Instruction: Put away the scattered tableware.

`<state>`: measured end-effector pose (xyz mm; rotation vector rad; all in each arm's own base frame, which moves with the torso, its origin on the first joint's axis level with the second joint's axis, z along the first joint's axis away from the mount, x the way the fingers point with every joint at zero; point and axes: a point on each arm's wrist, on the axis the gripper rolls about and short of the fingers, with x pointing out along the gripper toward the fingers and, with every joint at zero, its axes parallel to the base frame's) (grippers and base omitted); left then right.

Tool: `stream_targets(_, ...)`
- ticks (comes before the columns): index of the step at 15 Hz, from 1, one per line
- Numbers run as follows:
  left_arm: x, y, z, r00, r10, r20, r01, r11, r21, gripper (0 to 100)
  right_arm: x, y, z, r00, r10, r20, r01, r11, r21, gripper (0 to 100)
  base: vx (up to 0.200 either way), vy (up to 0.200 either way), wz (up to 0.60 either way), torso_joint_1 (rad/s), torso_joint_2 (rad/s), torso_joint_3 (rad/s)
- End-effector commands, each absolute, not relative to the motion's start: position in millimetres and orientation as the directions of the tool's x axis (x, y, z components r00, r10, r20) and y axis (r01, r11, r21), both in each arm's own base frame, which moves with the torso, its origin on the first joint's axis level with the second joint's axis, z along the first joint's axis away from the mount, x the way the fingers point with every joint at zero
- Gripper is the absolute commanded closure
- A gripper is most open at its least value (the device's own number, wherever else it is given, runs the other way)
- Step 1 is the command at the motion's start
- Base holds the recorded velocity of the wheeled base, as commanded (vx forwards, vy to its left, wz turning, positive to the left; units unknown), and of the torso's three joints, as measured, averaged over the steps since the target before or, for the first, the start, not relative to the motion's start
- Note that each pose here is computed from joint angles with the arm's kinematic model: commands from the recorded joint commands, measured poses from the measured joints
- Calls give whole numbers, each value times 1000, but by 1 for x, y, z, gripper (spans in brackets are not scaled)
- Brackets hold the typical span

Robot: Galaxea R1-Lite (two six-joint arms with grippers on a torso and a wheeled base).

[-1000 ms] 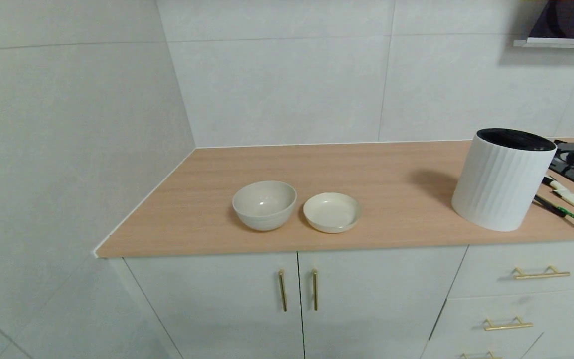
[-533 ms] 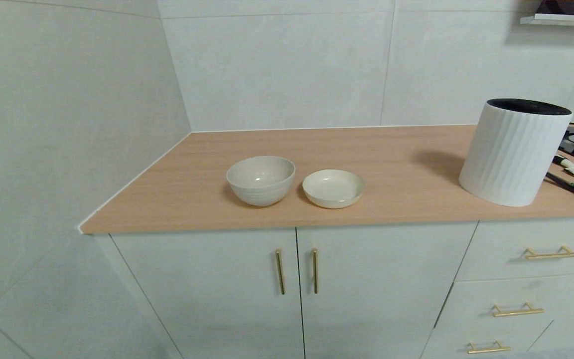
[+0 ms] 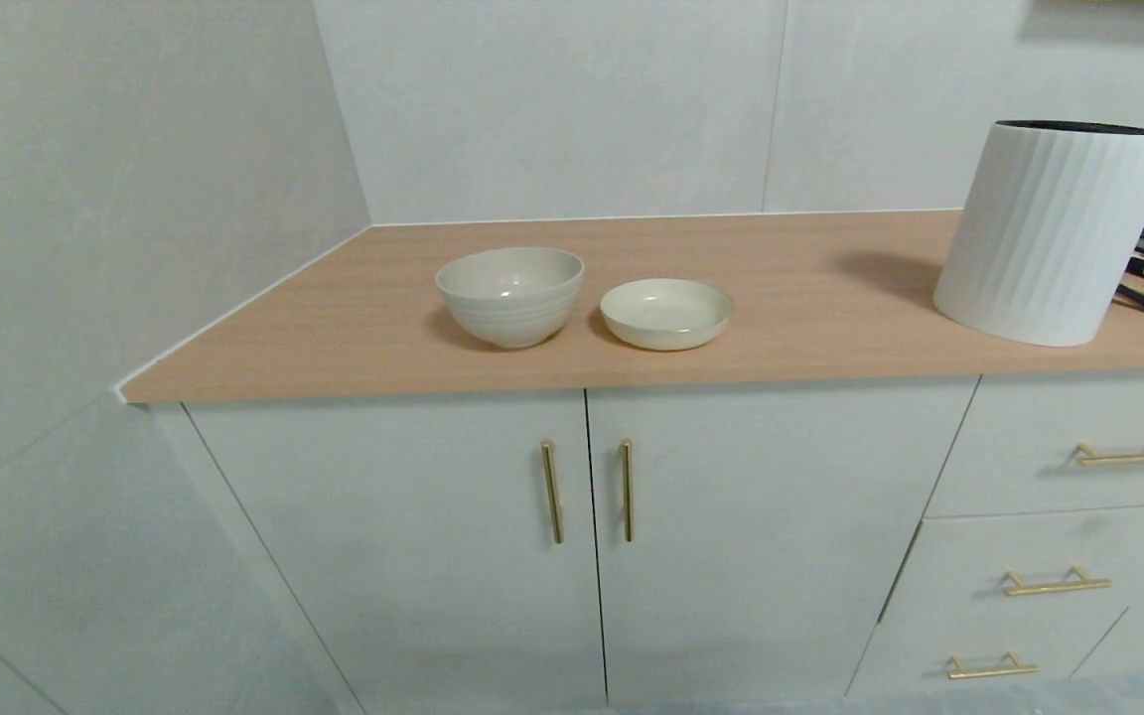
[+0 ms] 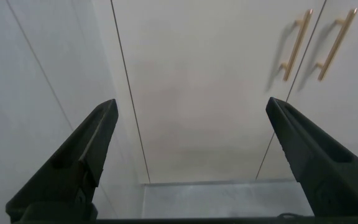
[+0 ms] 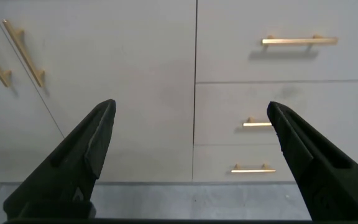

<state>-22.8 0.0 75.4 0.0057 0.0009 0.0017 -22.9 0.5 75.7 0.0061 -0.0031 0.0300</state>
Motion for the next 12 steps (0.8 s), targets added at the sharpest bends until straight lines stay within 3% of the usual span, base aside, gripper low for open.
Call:
stream_targets(1, -23, 0, 76, 1000, 2, -2, -2, 1000, 6, 0, -23, 0, 76, 999, 32, 3, -32, 999, 6, 0, 0, 0, 0, -163, 452, 300)
stream_targets(7, -23, 0, 76, 1000, 2, -2, -2, 1000, 6, 0, -23, 0, 76, 1000, 31, 3, -31, 1000, 6, 0, 0, 0, 0, -120, 400, 279)
stream_targets(12, -23, 0, 76, 1000, 2, -2, -2, 1000, 6, 0, -23, 0, 76, 1000, 31, 3, -31, 1000, 6, 0, 0, 0, 0, -10, 41, 25)
